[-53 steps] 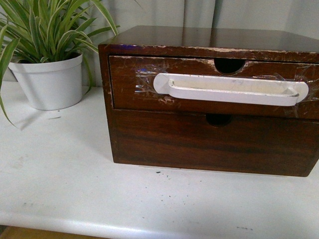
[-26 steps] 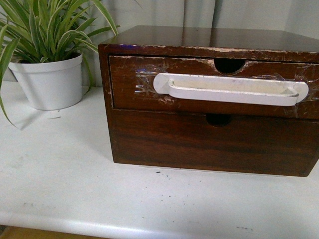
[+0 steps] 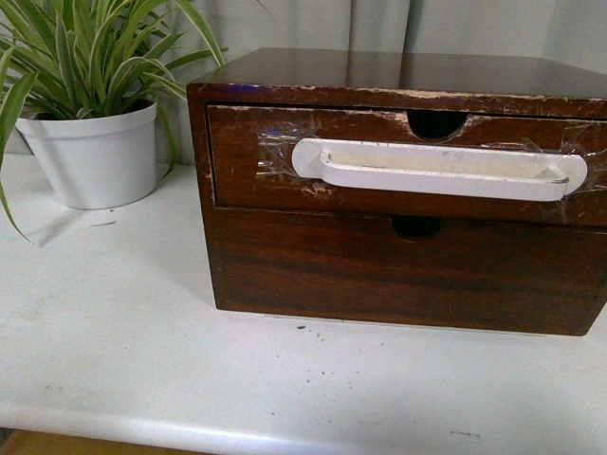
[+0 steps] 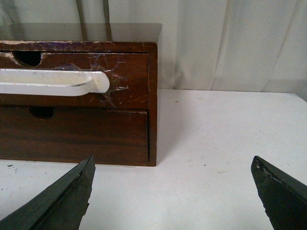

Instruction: Open drawer

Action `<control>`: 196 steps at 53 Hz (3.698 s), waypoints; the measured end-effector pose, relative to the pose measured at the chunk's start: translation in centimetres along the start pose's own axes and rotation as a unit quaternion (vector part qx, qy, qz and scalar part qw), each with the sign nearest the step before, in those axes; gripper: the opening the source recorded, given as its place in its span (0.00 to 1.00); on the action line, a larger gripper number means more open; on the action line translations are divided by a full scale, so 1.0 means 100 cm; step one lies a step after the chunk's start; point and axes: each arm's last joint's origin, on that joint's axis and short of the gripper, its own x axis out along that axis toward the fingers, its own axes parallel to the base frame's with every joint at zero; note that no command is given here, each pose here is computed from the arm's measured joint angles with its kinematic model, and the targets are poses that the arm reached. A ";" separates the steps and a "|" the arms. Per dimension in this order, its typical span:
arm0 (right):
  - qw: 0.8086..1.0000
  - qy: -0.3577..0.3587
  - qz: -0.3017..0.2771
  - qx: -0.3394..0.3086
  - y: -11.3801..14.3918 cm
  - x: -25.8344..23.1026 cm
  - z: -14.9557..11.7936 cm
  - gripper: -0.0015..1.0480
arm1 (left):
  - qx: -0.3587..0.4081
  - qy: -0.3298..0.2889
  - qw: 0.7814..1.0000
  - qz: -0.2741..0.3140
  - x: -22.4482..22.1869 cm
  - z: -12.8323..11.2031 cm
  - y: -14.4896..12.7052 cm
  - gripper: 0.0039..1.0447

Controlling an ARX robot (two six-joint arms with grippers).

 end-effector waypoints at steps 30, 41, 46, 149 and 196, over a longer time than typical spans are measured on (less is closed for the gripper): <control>0.933 0.139 0.266 -0.196 0.008 0.057 0.067 0.91 | 0.196 0.066 0.950 -0.232 0.068 0.086 -0.044 0.94; 0.898 0.163 0.299 -0.278 0.021 0.097 0.097 0.91 | 0.283 0.090 0.890 -0.345 0.114 0.116 -0.083 0.94; 0.882 0.171 0.315 -0.306 0.027 0.107 0.102 0.91 | 0.313 0.087 0.870 -0.371 0.130 0.123 -0.100 0.94; 0.768 0.227 0.438 -0.408 0.073 0.171 0.076 0.91 | 0.400 0.182 0.734 -0.517 0.198 0.082 -0.190 0.94; 0.718 0.215 0.520 -0.410 0.072 0.118 0.072 0.91 | 0.419 0.168 0.690 -0.565 0.134 0.082 -0.169 0.94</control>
